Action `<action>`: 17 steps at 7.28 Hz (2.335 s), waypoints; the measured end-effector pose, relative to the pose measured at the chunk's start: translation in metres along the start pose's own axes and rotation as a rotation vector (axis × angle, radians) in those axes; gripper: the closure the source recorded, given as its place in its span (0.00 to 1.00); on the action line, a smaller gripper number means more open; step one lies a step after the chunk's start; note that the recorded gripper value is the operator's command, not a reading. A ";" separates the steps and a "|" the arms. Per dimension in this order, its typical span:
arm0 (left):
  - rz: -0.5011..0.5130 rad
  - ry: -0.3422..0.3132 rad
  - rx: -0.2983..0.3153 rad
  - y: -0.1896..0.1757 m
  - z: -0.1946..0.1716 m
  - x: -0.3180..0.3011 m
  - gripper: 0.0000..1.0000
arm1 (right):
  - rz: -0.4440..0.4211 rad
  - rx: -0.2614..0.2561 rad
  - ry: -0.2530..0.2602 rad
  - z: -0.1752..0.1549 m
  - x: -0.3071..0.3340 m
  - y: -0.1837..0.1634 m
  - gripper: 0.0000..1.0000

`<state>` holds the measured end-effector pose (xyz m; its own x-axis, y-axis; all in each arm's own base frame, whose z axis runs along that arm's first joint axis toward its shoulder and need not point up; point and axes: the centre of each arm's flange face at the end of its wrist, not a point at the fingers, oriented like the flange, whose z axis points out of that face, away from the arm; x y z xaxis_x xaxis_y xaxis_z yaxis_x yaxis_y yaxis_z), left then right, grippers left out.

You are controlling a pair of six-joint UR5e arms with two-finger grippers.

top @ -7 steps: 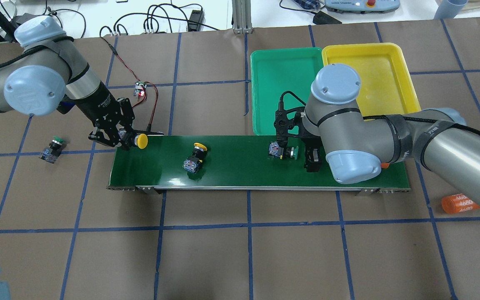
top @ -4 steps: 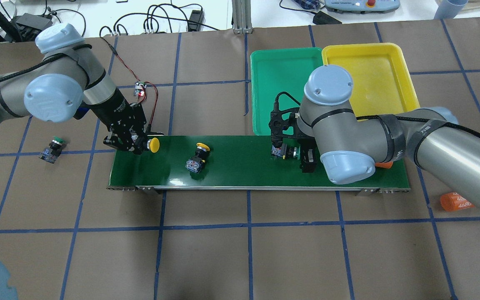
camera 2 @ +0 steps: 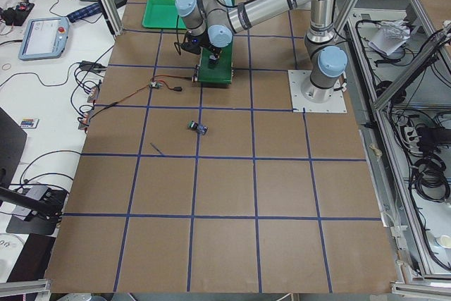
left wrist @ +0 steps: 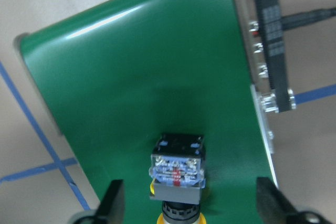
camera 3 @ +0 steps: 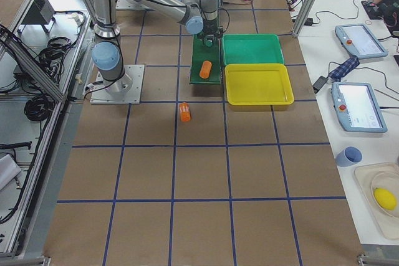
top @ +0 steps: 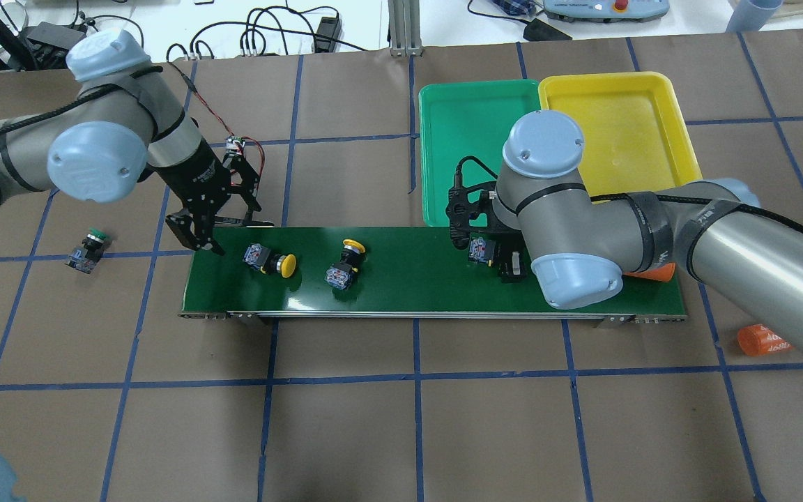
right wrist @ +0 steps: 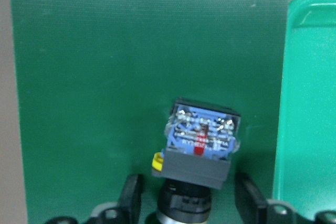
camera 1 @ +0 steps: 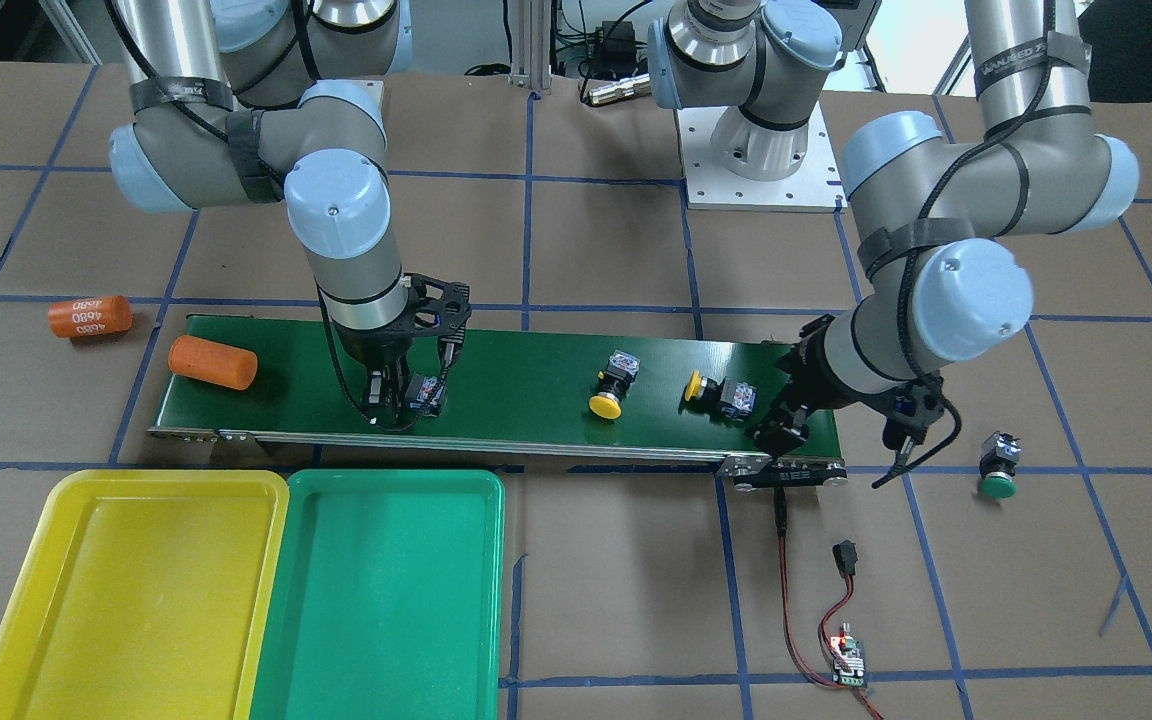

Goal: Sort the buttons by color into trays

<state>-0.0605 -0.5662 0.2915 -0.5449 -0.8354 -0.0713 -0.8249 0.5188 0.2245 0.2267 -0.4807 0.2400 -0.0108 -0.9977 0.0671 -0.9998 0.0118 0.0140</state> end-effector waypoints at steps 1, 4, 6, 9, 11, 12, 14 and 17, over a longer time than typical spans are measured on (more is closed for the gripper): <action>0.142 0.020 0.029 -0.037 -0.024 -0.015 0.00 | -0.001 -0.026 0.009 -0.002 0.001 0.003 0.93; 0.563 -0.068 0.102 -0.165 -0.050 -0.090 0.00 | 0.008 -0.046 0.081 -0.028 0.031 0.005 0.92; 0.914 -0.119 0.141 -0.225 -0.032 -0.125 0.00 | 0.031 -0.060 0.137 -0.041 0.077 0.011 0.92; 1.172 -0.133 0.107 -0.270 0.012 -0.149 0.00 | 0.074 -0.058 0.164 -0.007 0.145 0.031 0.01; 1.236 -0.123 0.062 -0.269 0.038 -0.150 0.29 | 0.074 -0.052 0.154 0.008 0.155 0.032 0.00; 1.254 -0.124 0.063 -0.269 0.043 -0.150 0.49 | 0.073 -0.047 0.151 0.009 0.154 0.031 0.00; 1.268 -0.124 0.066 -0.271 0.052 -0.148 0.55 | 0.069 -0.049 0.138 0.006 0.142 0.034 0.00; 1.275 -0.119 0.070 -0.272 0.054 -0.144 0.98 | -0.046 -0.068 0.111 -0.015 0.077 0.047 0.01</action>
<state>0.2342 -0.5775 0.1884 -0.9587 0.2759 0.0690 0.2833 0.9477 0.1469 0.1788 -0.5558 0.2609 0.0401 -0.9838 0.1748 -0.9959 -0.0251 0.0870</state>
